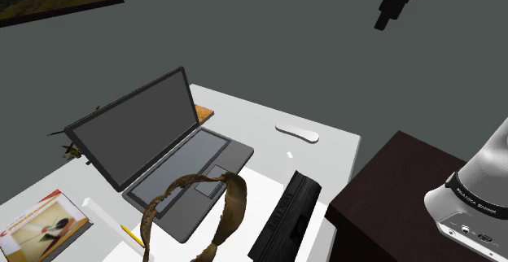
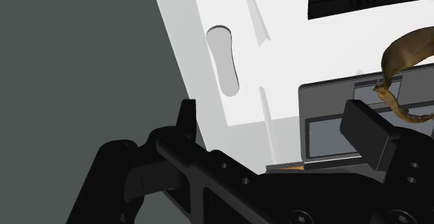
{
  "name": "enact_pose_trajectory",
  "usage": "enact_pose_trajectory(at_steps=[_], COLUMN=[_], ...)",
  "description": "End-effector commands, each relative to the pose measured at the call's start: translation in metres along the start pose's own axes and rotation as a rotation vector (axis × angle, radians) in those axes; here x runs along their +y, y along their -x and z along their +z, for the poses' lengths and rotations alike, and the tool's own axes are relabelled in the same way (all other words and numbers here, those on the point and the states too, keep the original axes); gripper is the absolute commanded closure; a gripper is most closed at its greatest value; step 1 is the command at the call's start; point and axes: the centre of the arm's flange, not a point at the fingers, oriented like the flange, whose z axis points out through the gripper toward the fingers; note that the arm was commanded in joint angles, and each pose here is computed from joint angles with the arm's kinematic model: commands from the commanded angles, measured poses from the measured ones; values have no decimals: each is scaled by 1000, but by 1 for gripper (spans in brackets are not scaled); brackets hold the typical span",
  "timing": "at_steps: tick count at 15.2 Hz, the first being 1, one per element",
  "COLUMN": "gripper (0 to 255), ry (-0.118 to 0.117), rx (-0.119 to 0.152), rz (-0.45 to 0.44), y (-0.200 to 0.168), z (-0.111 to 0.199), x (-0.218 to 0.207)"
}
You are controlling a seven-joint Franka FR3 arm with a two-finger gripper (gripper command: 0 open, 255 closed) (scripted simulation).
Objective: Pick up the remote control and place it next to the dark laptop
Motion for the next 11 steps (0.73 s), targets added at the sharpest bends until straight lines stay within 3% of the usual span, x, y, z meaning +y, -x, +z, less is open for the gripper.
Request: enact_pose_trajectory(at_steps=[1,11], gripper=[0,0], ry=[0,-11], rx=[0,-40], rz=[0,-47], y=[0,-49], z=[0,125], x=[0,6])
